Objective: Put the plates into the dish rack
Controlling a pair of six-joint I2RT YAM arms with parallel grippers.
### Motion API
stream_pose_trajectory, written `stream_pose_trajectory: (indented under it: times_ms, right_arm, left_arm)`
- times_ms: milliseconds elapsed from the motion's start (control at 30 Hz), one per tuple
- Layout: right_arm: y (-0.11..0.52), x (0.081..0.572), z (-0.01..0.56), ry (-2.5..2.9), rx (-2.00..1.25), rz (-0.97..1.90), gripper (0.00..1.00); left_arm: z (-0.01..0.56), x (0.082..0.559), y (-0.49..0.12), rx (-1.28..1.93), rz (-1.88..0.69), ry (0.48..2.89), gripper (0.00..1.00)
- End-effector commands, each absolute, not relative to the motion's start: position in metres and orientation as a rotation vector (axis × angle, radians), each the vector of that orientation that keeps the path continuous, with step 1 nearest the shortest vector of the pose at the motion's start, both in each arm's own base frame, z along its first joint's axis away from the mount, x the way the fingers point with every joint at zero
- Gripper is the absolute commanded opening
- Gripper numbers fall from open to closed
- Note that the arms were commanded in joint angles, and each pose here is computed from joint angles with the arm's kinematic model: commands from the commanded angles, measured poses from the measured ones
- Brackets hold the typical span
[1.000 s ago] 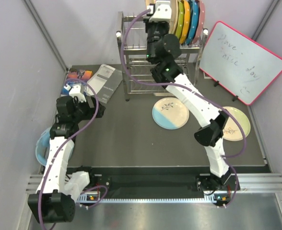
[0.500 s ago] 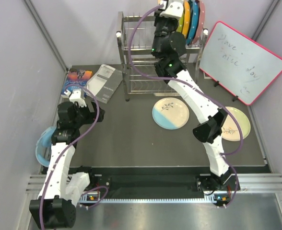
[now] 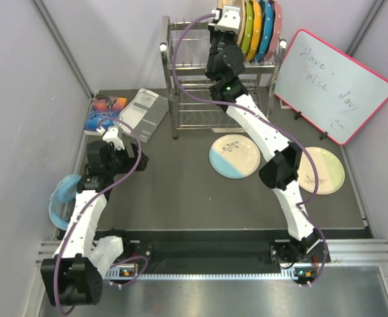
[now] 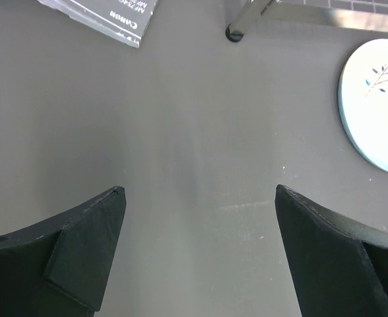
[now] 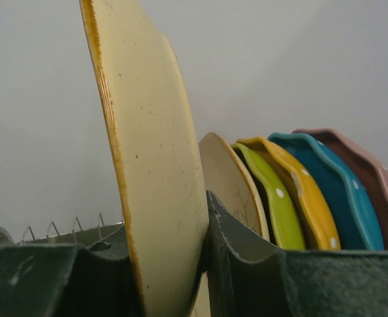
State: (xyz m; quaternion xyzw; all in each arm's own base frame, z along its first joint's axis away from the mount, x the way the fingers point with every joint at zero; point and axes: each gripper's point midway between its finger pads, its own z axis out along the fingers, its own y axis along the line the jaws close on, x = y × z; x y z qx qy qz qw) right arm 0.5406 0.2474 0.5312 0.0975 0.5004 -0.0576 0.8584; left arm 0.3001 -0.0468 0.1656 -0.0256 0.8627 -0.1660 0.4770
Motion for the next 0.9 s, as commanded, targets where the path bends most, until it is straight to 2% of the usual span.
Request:
stream_pose_trajectory:
  times_ms: [0,867]
  right_arm:
    - [0.225,0.507,0.595,0.856,0.309,0.005,0.0]
    - [0.223,0.554,0.54,0.934,0.308,-0.063,0.0]
  left_arm:
    - [0.166,0.309,-0.053,-0.025,-0.427,2.074,0.99]
    - [0.158,0.315,-0.051,0.003,-0.409,2.111,0.99]
